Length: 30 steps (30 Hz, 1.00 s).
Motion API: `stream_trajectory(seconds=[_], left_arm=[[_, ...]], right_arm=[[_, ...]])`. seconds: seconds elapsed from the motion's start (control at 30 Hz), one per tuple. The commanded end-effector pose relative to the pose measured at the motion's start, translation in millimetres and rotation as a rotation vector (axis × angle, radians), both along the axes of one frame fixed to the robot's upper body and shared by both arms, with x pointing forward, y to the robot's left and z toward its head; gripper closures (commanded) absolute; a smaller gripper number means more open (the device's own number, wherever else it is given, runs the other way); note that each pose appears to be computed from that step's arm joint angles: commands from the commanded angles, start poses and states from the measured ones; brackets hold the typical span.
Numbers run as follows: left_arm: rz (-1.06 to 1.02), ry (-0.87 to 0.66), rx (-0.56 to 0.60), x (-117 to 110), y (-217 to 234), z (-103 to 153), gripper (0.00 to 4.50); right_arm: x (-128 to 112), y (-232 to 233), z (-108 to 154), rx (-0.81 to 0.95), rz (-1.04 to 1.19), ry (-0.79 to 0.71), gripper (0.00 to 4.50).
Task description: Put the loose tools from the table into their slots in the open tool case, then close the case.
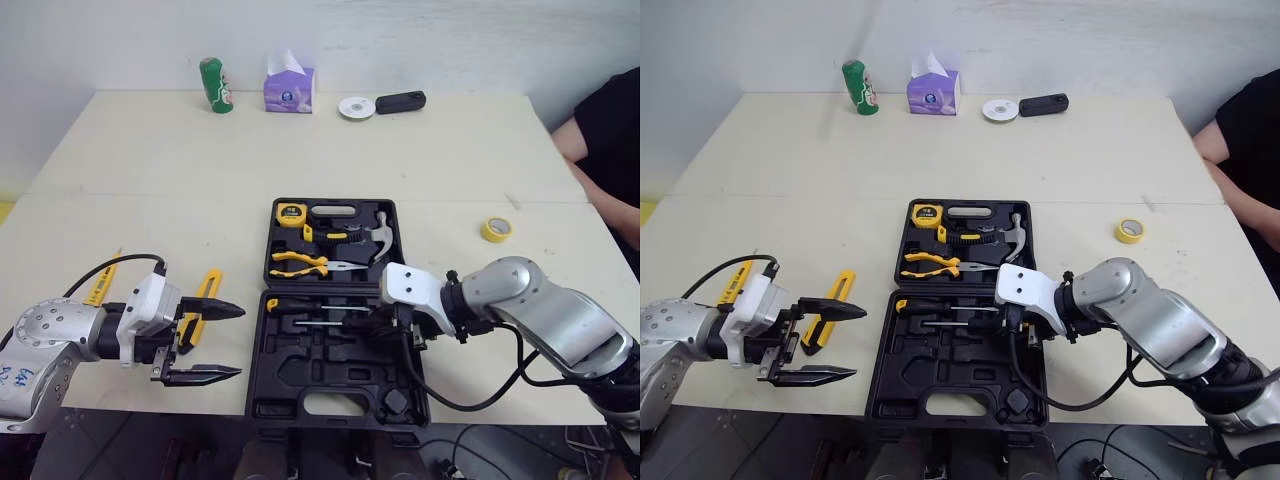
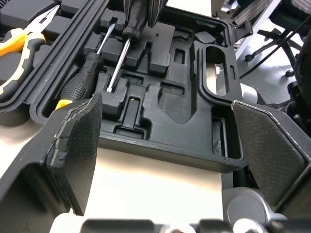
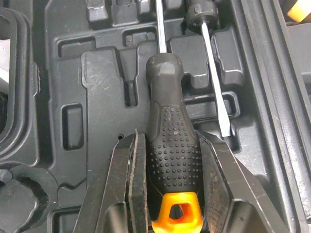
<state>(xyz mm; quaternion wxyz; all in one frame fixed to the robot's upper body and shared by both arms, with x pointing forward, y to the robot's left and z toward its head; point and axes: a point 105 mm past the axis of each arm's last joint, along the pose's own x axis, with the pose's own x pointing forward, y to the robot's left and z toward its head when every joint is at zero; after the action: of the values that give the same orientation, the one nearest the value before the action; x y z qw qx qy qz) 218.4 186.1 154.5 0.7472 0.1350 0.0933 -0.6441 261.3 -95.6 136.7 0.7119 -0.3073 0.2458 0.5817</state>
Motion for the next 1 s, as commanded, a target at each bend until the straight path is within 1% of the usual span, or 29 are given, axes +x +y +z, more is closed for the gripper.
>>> stream_trajectory(seconds=[0.03,0.07,0.17,0.2,0.33,0.47,0.57,0.63,0.7,0.77,0.8,0.87,0.9,0.93,0.97,1.0], left_arm=[[0.004,-0.048,0.012,-1,1,6,0.00],[0.008,-0.050,0.013,0,2,6,0.00],[0.012,-0.050,0.013,0,2,5,0.00],[0.013,-0.051,0.012,0,2,5,0.00],[0.017,-0.050,0.011,0,2,4,0.00],[0.018,-0.054,0.005,1,0,2,0.00],[0.020,-0.073,-0.006,4,-2,4,0.00],[0.022,-0.079,-0.007,5,-2,3,0.00],[0.019,-0.082,-0.007,6,-3,3,0.00],[0.016,-0.087,-0.010,8,-5,3,0.00],[0.012,-0.091,-0.014,9,-6,2,0.00],[0.004,-0.091,-0.018,10,-9,2,0.00],[0.001,-0.091,-0.018,10,-10,1,0.00],[-0.001,-0.091,-0.018,10,-10,1,0.00],[-0.005,-0.087,-0.019,10,-11,1,0.00],[-0.009,-0.084,-0.020,9,-12,0,0.00]], right_arm=[[1,4,6,0.011,0.017,-0.037,2.09],[3,4,7,0.014,0.015,-0.050,1.67],[5,5,12,0.023,0.023,-0.079,0.15],[6,5,14,0.023,0.030,-0.090,0.02],[3,3,24,0.037,0.061,-0.106,0.02],[-2,2,32,0.114,0.101,-0.101,0.02],[1,8,46,0.255,0.148,-0.205,0.02],[1,9,53,0.330,0.154,-0.247,0.02],[-1,11,57,0.415,0.164,-0.253,0.02],[-6,13,57,0.489,0.192,-0.219,0.02],[-9,15,52,0.521,0.201,-0.200,0.25],[-11,16,39,0.523,0.222,-0.190,0.74],[-11,16,32,0.515,0.230,-0.198,1.26],[-10,16,28,0.508,0.237,-0.206,1.67],[-8,14,19,0.491,0.240,-0.222,2.28],[-7,13,13,0.479,0.245,-0.233,2.67]])
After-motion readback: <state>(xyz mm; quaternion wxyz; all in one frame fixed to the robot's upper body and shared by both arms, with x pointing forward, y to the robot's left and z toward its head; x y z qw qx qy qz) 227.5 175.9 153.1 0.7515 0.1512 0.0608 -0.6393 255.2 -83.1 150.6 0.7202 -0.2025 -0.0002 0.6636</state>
